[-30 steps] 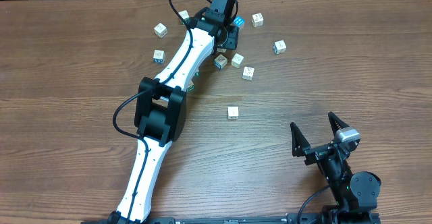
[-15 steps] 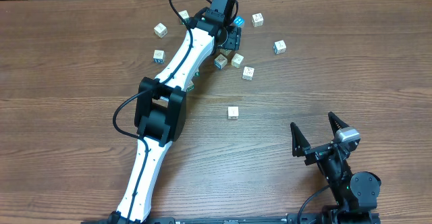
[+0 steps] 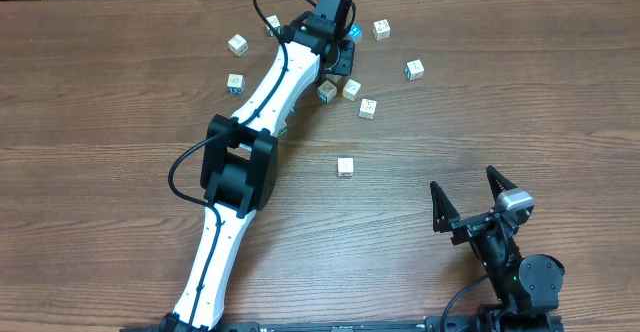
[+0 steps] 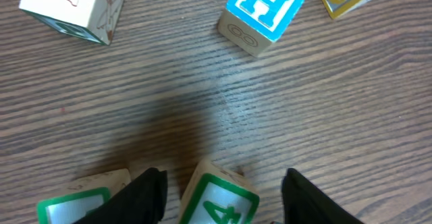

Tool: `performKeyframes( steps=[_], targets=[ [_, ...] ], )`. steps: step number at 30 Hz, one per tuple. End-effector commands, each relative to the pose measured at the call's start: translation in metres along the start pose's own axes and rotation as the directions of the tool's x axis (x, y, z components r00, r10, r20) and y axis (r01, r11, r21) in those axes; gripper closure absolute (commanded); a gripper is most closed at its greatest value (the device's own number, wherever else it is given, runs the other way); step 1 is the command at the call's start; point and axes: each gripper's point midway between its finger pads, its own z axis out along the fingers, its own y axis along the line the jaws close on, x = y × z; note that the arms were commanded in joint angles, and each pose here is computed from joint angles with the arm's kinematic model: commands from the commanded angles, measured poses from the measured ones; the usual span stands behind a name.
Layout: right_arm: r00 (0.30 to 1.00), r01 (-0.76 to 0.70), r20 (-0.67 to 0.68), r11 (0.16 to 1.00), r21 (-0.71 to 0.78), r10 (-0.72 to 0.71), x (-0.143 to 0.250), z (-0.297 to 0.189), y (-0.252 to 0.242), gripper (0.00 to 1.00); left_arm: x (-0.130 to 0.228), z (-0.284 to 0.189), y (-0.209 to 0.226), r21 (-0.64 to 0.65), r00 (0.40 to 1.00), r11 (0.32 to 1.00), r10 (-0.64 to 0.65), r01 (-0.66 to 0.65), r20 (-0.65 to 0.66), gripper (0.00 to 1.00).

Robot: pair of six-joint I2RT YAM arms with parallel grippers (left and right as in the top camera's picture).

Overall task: Form a circle
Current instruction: 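Close the left gripper on the green 4 block and lift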

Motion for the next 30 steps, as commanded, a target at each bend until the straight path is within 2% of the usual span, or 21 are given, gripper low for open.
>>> performKeyframes(
  steps=[1, 6, 8, 11, 18, 20, 23, 24, 26, 30],
  targets=[
    [1.000, 0.005, 0.006, 1.000, 0.010, -0.006, 0.001, 0.000, -0.002, 0.00, 0.008, 0.007, -0.002, -0.008, 1.000, 1.000, 0.015, -0.015, -0.023, 0.49],
    [1.000, 0.006, 0.006, 1.000, 0.010, -0.006, 0.001, 0.000, -0.002, 0.00, 0.014, 0.008, -0.001, -0.013, 0.998, 0.999, 0.044, -0.044, -0.044, 0.46],
    [1.000, 0.006, 0.006, 1.000, 0.010, -0.006, 0.001, 0.000, -0.002, 0.00, 0.016, 0.008, 0.002, -0.026, 0.998, 0.998, 0.050, -0.052, -0.049, 0.49],
    [1.000, 0.006, 0.006, 1.000, 0.010, -0.006, 0.001, 0.000, -0.002, 0.00, 0.015, 0.008, 0.003, -0.035, 0.998, 0.998, 0.050, -0.052, -0.048, 0.60],
    [1.000, 0.006, 0.006, 1.000, 0.010, -0.006, 0.001, 0.000, -0.002, 0.00, 0.019, 0.007, 0.004, -0.038, 0.997, 0.998, 0.050, -0.052, -0.062, 0.66],
    [1.000, 0.006, 0.006, 1.000, 0.010, -0.006, 0.001, 0.000, -0.002, 0.00, 0.020, 0.007, 0.004, -0.039, 0.997, 0.998, 0.047, -0.050, -0.066, 0.65],
    [1.000, 0.006, 0.006, 1.000, 0.010, -0.006, 0.001, 0.000, -0.002, 0.00, 0.019, 0.007, 0.004, -0.040, 0.998, 0.999, 0.030, -0.033, -0.063, 0.46],
    [1.000, 0.006, 0.006, 1.000, 0.010, -0.006, 0.001, 0.000, -0.002, 0.00, 0.019, 0.007, 0.004, -0.040, 0.998, 0.999, 0.031, -0.033, -0.063, 0.44],
    [1.000, 0.006, 0.006, 1.000, 0.010, -0.006, 0.001, 0.000, -0.002, 0.00, 0.019, 0.007, 0.005, -0.043, 0.997, 0.999, 0.031, -0.034, -0.063, 0.44],
    [1.000, 0.006, 0.006, 1.000, 0.010, -0.006, 0.001, 0.000, -0.002, 0.00, 0.025, 0.013, 0.006, -0.046, 0.996, 0.998, 0.032, -0.036, -0.078, 0.55]
  ],
)
